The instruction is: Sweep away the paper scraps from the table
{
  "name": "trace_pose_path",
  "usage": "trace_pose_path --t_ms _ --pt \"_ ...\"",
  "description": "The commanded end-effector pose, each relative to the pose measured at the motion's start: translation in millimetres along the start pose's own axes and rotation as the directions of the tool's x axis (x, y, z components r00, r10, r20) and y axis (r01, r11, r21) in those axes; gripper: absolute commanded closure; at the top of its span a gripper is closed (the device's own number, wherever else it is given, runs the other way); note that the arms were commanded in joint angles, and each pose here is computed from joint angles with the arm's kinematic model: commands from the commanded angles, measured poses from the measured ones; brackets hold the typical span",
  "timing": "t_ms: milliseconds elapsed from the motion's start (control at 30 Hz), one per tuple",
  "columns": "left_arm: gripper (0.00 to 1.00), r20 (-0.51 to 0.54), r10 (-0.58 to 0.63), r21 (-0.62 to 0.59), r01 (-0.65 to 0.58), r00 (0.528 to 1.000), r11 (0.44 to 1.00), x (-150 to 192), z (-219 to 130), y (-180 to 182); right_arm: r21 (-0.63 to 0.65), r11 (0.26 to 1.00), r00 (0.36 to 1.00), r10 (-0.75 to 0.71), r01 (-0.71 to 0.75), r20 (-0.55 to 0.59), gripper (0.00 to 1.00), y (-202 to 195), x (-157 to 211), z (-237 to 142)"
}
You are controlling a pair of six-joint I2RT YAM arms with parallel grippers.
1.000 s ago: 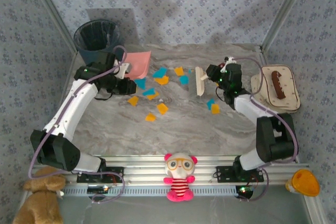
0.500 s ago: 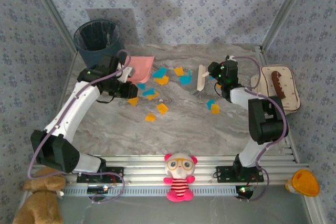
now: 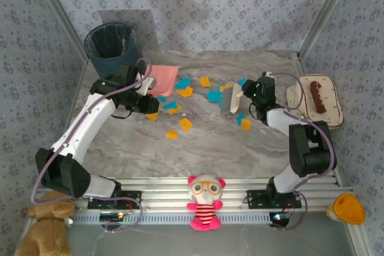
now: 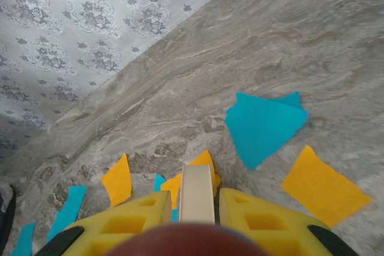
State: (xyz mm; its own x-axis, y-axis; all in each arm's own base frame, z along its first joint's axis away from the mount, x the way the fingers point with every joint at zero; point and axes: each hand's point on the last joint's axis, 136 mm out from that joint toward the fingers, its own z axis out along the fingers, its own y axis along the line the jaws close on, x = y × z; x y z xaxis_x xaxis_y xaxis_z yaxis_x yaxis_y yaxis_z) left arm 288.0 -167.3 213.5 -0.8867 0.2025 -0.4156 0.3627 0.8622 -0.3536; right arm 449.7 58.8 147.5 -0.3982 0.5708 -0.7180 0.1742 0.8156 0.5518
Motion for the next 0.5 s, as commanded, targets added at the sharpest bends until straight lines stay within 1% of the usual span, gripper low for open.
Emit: trace_pose_path --t_ms 0,267,467 --pt "1.00 0.010 0.046 0.023 -0.046 0.999 0.999 -4.0 -1.6 -9.4 0.079 0.994 0.997 -0.078 0.079 -0.010 1.00 -15.3 7.0 -21.6" --pt "1.00 -0.033 0.108 0.015 -0.108 0.994 0.994 4.1 9.2 -20.4 0.102 0.988 0.992 -0.112 0.117 -0.052 1.00 -20.6 24.4 -58.6" --pt "1.00 -0.062 0.148 -0.003 -0.149 0.987 0.989 7.0 16.4 -25.0 0.147 0.980 0.988 -0.126 0.137 -0.084 1.00 -27.2 37.0 -89.6"
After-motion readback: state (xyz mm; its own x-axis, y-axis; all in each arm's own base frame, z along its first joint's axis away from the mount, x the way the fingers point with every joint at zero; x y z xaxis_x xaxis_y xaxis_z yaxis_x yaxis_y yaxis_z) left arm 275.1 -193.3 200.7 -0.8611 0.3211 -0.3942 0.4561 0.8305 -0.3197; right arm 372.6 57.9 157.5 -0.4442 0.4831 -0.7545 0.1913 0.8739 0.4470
